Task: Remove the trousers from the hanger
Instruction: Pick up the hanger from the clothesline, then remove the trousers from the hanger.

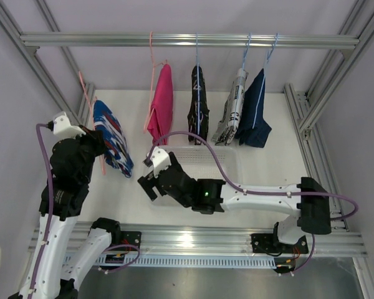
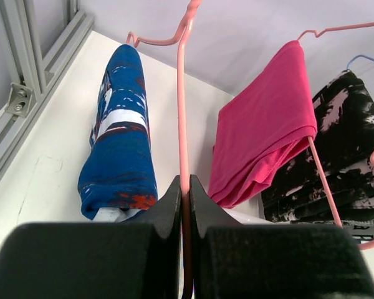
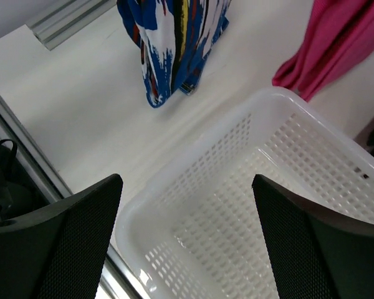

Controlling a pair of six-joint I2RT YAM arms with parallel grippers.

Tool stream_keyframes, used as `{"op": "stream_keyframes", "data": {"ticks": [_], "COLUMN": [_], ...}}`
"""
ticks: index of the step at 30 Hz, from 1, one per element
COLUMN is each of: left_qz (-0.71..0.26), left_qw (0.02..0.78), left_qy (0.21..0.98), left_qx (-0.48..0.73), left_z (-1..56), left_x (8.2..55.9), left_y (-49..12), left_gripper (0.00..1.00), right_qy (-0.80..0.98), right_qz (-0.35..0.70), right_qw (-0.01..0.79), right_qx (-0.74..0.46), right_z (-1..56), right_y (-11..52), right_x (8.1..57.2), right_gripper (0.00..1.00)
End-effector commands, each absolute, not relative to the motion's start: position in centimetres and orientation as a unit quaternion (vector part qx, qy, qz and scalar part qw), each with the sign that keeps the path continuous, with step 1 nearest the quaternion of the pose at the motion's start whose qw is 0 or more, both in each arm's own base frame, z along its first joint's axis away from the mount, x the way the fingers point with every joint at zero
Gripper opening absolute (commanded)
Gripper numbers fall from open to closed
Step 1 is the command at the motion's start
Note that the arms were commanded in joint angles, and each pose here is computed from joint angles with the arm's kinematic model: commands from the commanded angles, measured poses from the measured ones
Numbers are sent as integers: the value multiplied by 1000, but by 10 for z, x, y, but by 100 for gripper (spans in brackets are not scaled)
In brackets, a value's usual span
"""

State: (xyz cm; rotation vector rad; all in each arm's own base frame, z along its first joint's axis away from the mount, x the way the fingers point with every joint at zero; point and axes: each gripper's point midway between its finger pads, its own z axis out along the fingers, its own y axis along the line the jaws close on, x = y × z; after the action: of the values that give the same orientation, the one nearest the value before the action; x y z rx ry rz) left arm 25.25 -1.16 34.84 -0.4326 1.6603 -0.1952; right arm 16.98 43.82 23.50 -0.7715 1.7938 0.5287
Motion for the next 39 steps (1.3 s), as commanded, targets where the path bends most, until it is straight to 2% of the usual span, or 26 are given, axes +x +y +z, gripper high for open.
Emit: {"op": "stream_keyframes", "data": {"ticks": [1,7,14,26,39], "left_qz": [-97,-89,-80,-72,-71], "left_qw": [716,709,697,677,671], "left_qy": [662,671,684,708,715], "left_qx": [-200,-200,-198,-187,-182], "left_z": [398,389,381,368,364], "left_x": [255,257,263,273,277], "left_y": [-5,-5,-6,-11,-14], "left_gripper": [1,1,0,0,0], "right_qy": [710,694,660,639,647], "right_qz": [270,296,384,470,484], "right_qw": [578,587,584,522,497], "right_qx": [-300,-293,-276,-314,-316], "right_z": [272,258,268,266,239], "right_y": [472,504,533,572,597], "right_x": [180,196,217,236,270], "right_gripper": [89,88,87,86,84]}}
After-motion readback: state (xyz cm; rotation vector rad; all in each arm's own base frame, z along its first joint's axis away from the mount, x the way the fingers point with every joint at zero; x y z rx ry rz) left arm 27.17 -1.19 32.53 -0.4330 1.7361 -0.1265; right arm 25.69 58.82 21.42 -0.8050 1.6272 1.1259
